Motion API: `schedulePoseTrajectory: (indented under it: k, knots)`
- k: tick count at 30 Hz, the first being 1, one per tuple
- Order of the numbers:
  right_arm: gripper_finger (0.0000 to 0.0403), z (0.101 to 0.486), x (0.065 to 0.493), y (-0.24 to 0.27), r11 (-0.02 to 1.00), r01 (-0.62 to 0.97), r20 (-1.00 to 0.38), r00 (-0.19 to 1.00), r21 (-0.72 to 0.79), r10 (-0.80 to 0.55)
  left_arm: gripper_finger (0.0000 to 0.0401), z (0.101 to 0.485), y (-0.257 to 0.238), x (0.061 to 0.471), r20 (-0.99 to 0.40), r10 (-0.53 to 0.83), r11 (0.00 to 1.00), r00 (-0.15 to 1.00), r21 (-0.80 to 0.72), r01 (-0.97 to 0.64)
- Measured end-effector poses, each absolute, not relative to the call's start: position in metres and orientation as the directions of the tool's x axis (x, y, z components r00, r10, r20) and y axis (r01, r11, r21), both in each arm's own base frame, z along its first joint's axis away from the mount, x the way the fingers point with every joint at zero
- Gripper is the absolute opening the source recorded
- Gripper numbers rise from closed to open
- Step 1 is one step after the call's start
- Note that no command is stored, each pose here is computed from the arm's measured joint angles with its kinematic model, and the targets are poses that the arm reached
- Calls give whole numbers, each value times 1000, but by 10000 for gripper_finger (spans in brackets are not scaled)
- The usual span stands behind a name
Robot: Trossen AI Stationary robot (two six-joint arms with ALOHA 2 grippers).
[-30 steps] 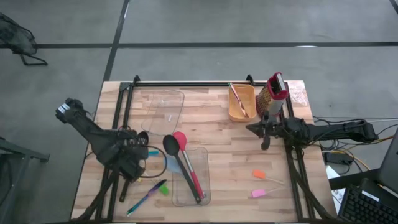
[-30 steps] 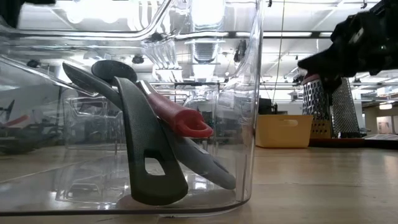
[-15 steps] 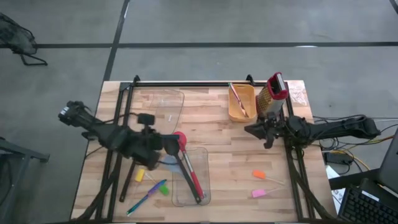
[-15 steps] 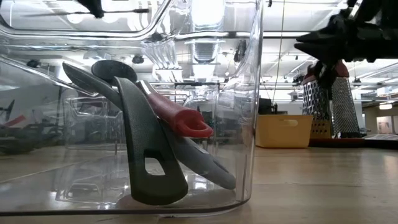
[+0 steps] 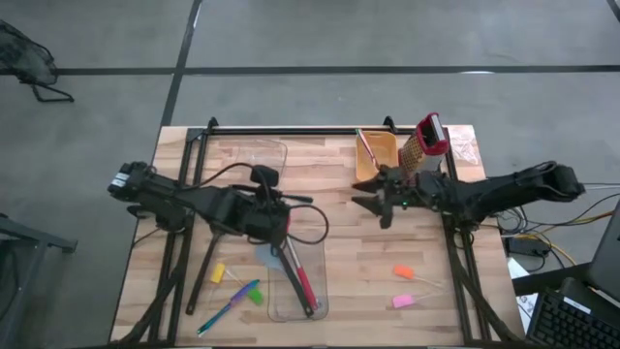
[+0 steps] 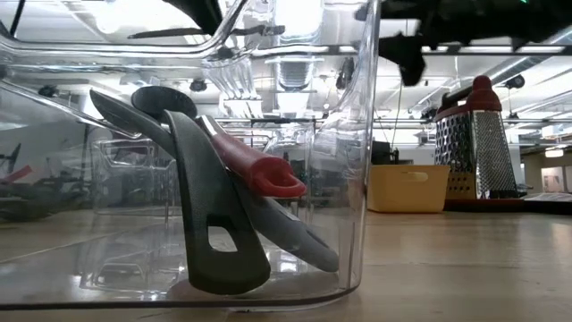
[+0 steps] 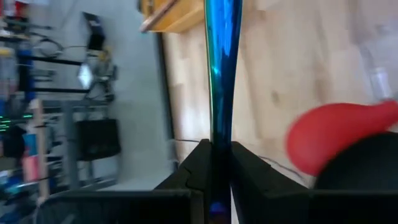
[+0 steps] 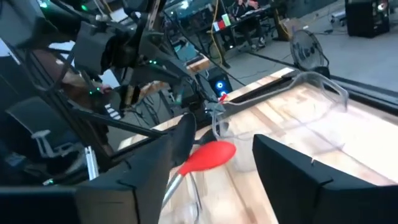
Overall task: Pick & Place Kitchen Items
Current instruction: Put the top blue knife into the yellow bin
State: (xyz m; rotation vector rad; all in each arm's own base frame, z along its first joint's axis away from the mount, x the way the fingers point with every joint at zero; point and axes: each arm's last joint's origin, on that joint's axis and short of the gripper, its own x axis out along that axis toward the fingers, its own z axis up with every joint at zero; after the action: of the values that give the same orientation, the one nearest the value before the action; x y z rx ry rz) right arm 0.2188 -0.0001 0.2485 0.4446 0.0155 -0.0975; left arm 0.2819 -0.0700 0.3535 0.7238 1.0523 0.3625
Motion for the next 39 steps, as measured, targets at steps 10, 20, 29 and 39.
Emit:
schedulePoseTrajectory:
  k: [10, 20, 29, 39]
  knots:
    - [259, 262, 274, 1, 929, 101, -77, 994, 356, -78, 39, 357, -70, 290, -614, 600, 690, 513, 722, 58]
    - [242, 267, 315, 5, 929, 5, -98, 995, 370, 34, 39, 357, -70, 290, -612, 599, 690, 516, 721, 55]
    - [215, 272, 332, 5, 947, -11, -84, 996, 320, 40, 39, 357, -70, 290, -612, 599, 692, 517, 720, 52]
    - [126, 271, 332, 5, 946, -2, -125, 991, 324, 45, 39, 357, -70, 290, -612, 599, 691, 517, 721, 53]
